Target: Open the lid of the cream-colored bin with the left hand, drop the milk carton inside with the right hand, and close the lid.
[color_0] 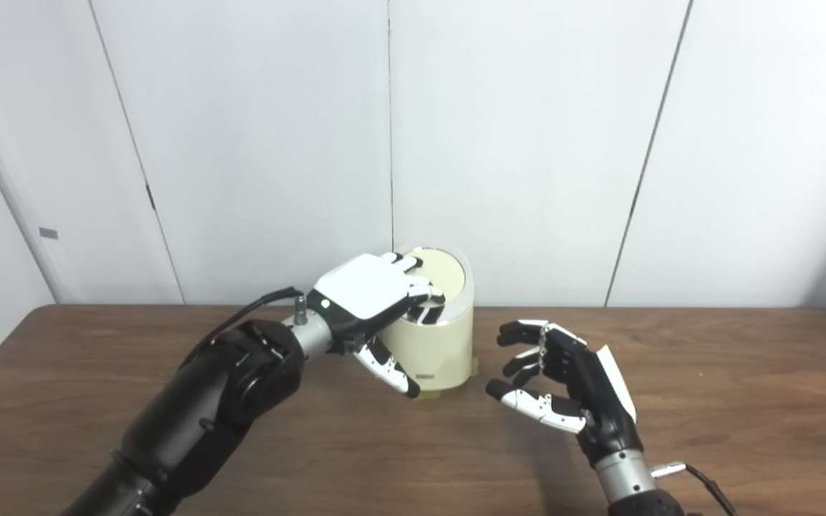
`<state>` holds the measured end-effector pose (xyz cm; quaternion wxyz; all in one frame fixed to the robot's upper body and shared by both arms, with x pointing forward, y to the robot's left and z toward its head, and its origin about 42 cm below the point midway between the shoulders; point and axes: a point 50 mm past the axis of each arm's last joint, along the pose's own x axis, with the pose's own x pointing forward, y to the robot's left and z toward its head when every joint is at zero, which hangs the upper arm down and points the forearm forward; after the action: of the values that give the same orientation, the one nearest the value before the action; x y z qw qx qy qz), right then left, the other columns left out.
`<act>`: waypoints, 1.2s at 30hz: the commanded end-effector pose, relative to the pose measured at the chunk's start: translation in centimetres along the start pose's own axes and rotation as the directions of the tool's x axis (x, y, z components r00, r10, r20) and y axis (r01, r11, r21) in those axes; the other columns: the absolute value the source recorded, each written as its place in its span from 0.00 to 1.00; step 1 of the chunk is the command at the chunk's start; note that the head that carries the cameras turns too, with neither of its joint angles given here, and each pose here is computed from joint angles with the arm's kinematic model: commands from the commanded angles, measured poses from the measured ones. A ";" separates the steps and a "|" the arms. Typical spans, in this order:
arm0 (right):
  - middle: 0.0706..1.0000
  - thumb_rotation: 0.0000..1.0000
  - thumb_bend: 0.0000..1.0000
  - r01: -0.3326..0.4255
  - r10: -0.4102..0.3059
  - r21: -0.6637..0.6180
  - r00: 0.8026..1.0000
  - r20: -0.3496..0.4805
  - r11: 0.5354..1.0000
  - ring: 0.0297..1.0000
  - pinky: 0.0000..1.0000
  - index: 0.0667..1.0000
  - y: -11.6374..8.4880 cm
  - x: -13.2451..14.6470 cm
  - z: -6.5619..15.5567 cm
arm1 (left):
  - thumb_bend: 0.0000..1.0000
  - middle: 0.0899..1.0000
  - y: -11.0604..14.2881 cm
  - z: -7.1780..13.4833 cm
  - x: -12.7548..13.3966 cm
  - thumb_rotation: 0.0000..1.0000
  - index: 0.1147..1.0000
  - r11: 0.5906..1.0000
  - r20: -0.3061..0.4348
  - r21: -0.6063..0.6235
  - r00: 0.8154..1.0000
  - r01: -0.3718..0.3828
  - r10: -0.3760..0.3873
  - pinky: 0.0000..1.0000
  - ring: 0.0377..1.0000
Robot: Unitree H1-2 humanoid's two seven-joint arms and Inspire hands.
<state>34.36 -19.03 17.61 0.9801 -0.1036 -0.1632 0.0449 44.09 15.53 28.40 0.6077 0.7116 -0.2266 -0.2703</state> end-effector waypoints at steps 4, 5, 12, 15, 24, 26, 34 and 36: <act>0.62 0.27 0.54 0.007 -0.006 -0.007 0.997 0.077 1.000 0.49 0.39 0.63 -0.4 1.3 2.0 | 0.96 0.76 -0.7 0.1 0.3 0.43 0.75 0.987 -0.063 0.061 0.987 0.152 -0.148 1.00 1.00; 0.62 0.28 0.54 0.007 -0.006 -0.007 0.997 0.077 1.000 0.49 0.39 0.63 -0.4 1.3 2.0 | 0.97 0.76 -0.6 0.1 0.3 0.44 0.74 0.986 -0.067 0.061 0.986 0.157 -0.153 1.00 1.00; 0.62 0.28 0.54 0.005 -0.005 -0.003 0.997 0.071 1.000 0.50 0.40 0.63 -0.4 1.2 1.7 | 0.91 0.78 0.3 -0.1 -0.2 0.43 0.78 0.999 -0.049 0.029 0.999 -0.021 0.022 1.00 0.99; 0.63 0.28 0.54 0.005 -0.004 -0.009 0.998 0.067 1.000 0.50 0.40 0.64 -0.4 1.1 1.7 | 0.86 0.85 0.7 -0.3 -0.6 0.43 0.85 0.986 -0.065 -0.024 0.985 -0.165 0.163 1.00 1.00; 0.64 0.26 0.54 0.009 -0.009 0.000 0.998 0.057 1.000 0.51 0.41 0.64 -0.5 1.1 1.5 | 0.74 0.97 1.2 -1.8 -2.6 0.39 0.98 0.845 -0.188 -0.191 0.864 -0.499 0.468 1.00 1.00; 0.64 0.27 0.54 0.009 -0.008 -0.009 0.998 0.055 1.000 0.52 0.42 0.64 -0.5 1.1 1.5 | 0.73 0.97 1.1 -2.1 -3.6 0.41 0.99 0.809 -0.216 -0.232 0.840 -0.539 0.498 1.00 1.00; 0.64 0.25 0.54 0.020 -0.019 -0.023 0.998 0.059 1.000 0.51 0.41 0.63 -0.9 1.1 1.5 | 0.74 0.94 -2.3 -2.0 -7.5 0.36 0.94 0.631 -0.333 -0.466 0.784 -0.620 0.524 0.85 0.95; 0.64 0.25 0.55 0.028 -0.027 -0.018 0.998 0.060 0.999 0.52 0.41 0.63 -1.0 1.2 1.5 | 0.76 0.91 -3.6 -1.6 -8.7 0.33 0.91 0.528 -0.395 -0.571 0.774 -0.629 0.495 0.80 0.90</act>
<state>34.39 -19.70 17.53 0.9812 -0.1128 -0.1519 0.0381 38.72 23.10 23.58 0.8850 0.3955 -0.2352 -0.0712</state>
